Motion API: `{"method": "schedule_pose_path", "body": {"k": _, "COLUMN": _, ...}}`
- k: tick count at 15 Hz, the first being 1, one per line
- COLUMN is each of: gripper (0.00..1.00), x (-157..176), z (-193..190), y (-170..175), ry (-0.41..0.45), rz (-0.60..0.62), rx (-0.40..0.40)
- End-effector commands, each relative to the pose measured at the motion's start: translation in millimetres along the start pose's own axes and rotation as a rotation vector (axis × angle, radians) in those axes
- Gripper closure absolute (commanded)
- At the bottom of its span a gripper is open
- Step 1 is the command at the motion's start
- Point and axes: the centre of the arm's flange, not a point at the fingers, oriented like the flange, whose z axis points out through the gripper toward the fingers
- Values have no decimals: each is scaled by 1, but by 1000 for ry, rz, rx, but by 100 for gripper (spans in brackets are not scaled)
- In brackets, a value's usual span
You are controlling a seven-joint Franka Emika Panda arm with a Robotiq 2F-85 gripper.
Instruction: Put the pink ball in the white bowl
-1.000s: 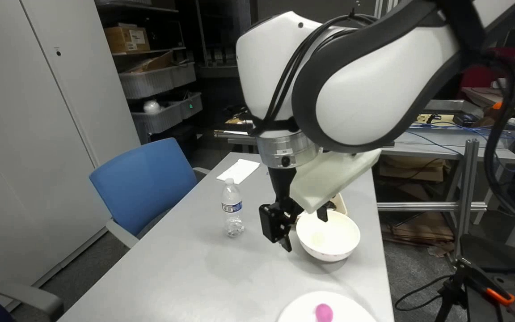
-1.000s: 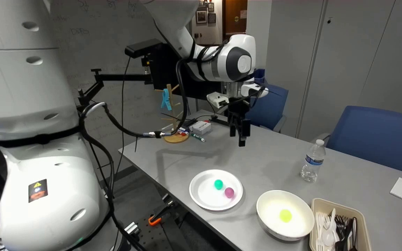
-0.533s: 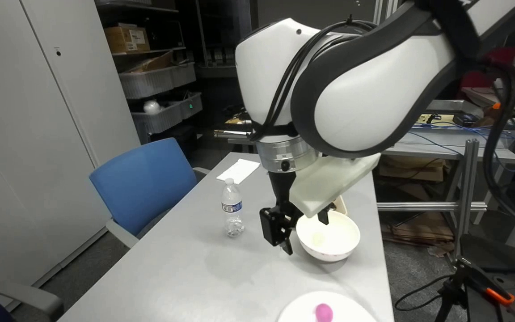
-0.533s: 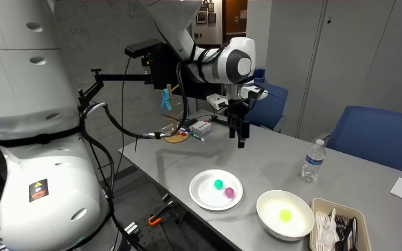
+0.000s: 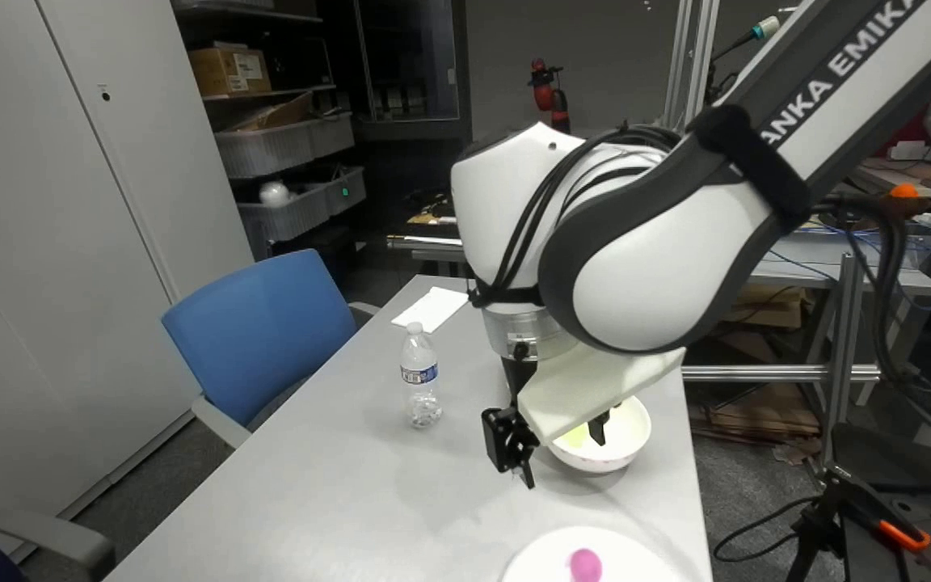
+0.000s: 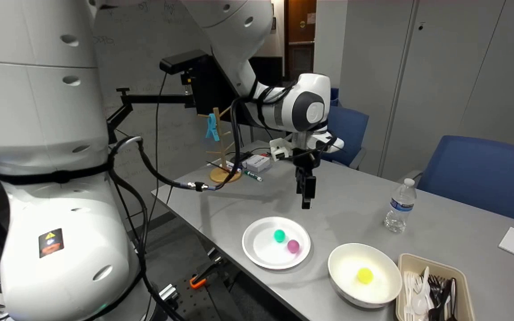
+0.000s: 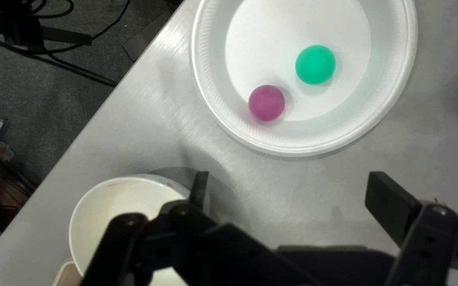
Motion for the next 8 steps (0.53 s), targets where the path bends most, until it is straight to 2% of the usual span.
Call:
{"method": "schedule_pose_path", "body": {"k": 1, "gripper": 0, "x": 3, "z": 44, "y": 0, "ry": -3, "rz": 108, "rx": 31}}
{"method": "schedule_pose_path", "body": {"k": 6, "gripper": 0, "x": 6, "z": 91, "y": 1, "ry": -16, "rz": 171, "rx": 47}}
{"method": "schedule_pose_path", "body": {"k": 8, "gripper": 0, "x": 8, "z": 86, "y": 7, "ry": -23, "rz": 144, "rx": 30}}
